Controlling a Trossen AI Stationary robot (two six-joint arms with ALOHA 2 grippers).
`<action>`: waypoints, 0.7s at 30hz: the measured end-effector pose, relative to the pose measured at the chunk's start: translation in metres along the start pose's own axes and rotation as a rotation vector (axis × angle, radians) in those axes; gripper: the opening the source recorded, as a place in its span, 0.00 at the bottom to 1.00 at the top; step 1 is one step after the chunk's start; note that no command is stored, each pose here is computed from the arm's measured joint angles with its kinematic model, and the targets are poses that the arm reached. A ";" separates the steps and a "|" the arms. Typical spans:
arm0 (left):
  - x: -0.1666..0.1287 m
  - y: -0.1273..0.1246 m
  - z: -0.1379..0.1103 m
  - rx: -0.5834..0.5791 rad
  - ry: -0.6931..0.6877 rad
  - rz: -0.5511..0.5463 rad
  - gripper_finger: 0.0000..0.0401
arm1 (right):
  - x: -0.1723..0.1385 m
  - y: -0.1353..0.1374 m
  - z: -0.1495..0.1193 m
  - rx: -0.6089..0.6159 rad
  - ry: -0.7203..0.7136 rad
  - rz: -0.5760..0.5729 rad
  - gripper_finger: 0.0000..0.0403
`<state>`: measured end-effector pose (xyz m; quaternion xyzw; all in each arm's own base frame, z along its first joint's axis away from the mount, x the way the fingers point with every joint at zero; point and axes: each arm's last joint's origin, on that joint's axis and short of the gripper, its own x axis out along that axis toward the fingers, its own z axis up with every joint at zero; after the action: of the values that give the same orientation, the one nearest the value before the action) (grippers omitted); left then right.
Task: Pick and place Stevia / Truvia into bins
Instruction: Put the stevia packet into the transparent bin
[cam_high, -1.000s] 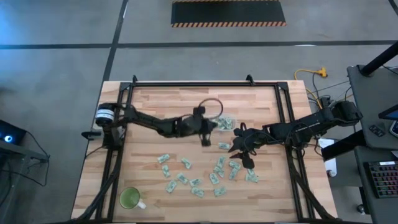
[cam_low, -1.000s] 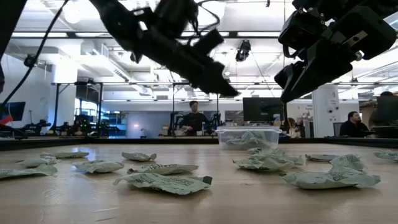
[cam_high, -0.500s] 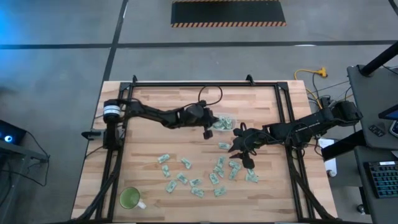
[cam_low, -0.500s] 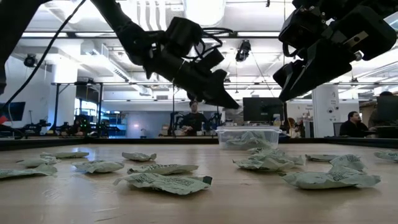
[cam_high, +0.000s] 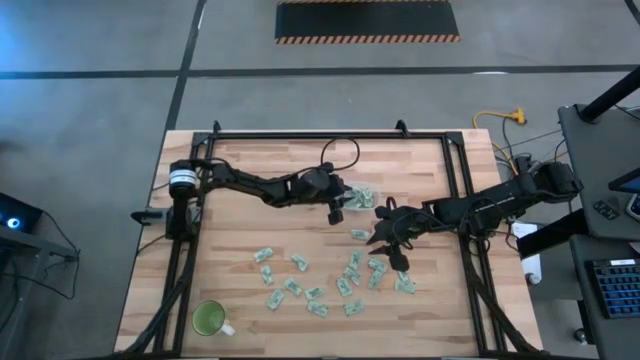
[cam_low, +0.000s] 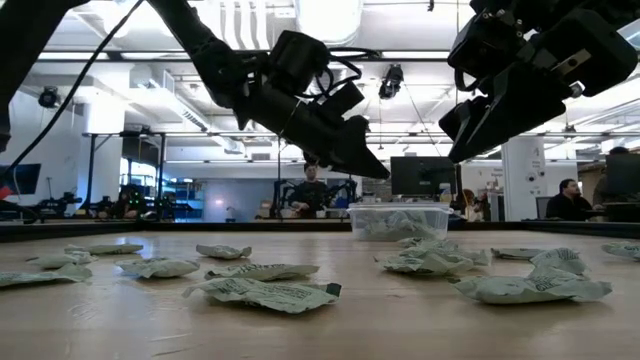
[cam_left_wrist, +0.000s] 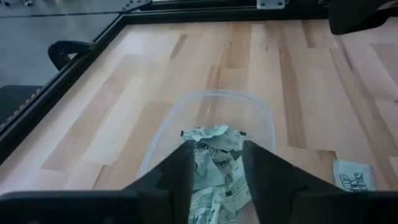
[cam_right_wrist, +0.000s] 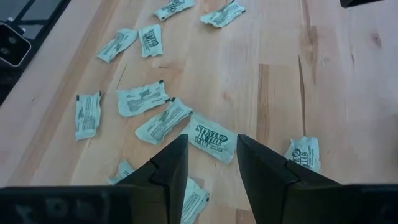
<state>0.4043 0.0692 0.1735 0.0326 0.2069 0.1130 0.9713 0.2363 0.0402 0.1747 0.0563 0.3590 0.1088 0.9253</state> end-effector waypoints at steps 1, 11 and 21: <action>0.000 0.000 0.000 0.000 0.000 0.000 0.34 | 0.000 0.000 0.000 0.013 0.000 0.000 0.32; -0.018 -0.017 0.013 -0.005 0.023 -0.048 0.43 | 0.018 -0.007 -0.019 0.058 0.070 -0.096 0.32; -0.070 -0.061 0.024 0.073 0.204 -0.179 0.43 | 0.046 -0.016 -0.016 -0.057 0.084 -0.269 0.30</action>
<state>0.3645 -0.0067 0.2166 0.0375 0.3104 0.0211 0.9496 0.2608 0.0363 0.1305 -0.0231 0.3985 -0.0040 0.9169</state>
